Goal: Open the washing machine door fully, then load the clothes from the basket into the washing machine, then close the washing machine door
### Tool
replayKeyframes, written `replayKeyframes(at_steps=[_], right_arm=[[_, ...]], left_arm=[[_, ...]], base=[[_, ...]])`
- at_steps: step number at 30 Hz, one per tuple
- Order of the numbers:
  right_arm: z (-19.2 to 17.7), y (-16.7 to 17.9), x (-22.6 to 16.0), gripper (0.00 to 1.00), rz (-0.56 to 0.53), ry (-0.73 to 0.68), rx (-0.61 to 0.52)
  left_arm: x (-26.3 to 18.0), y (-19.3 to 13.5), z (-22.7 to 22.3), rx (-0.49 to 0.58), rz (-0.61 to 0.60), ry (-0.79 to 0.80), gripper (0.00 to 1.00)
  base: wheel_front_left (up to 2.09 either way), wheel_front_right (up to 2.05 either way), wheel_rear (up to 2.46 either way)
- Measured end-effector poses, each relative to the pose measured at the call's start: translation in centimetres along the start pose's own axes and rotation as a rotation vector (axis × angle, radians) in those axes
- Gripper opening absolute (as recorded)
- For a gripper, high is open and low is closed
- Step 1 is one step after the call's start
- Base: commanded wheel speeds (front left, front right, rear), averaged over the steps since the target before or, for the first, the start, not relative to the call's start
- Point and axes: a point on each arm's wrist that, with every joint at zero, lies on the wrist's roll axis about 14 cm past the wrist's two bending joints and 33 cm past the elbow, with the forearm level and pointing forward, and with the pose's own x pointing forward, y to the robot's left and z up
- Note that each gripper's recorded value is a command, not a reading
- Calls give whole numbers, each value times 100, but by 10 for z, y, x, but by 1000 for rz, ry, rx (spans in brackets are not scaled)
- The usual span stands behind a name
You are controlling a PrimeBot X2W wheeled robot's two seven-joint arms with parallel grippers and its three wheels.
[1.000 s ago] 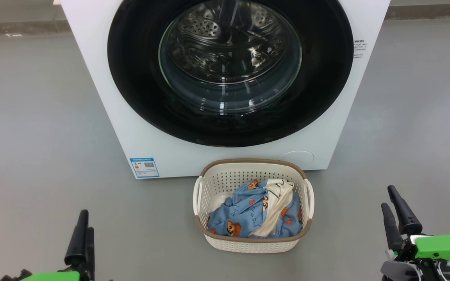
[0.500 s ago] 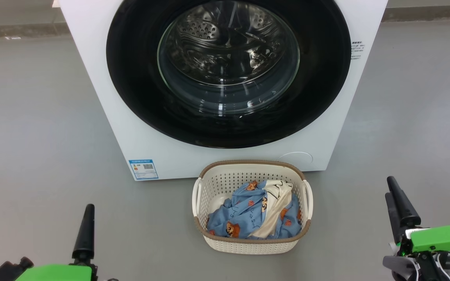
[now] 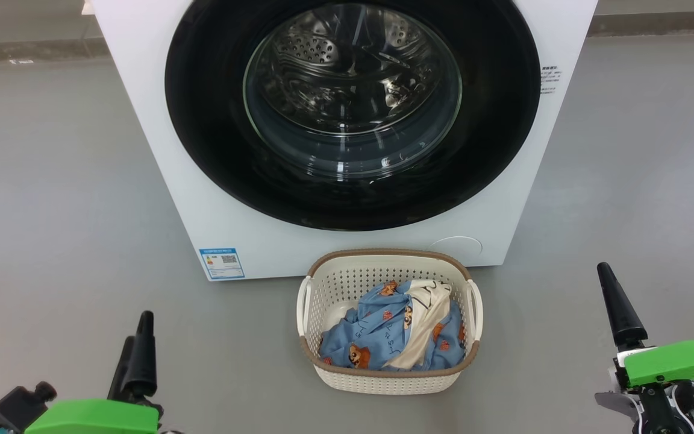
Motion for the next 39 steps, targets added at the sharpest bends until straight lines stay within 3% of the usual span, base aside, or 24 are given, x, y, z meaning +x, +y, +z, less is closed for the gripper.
replayKeyframes(at_steps=[8, 17, 39], right_arm=[[1, 25, 7, 100, 84, 6, -170], [-9, 27, 5, 100, 113, 45, -370], [-21, 31, 6, 100, 177, 75, -678]], left_arm=[[0, -1, -3, 79, -2, 3, 100], [1, -1, 0, 203, -3, -3, 100], [0, -17, 4, 453, -64, -39, 100]], base=[[0, 0, 0], [0, 0, 0], [0, 0, 0]])
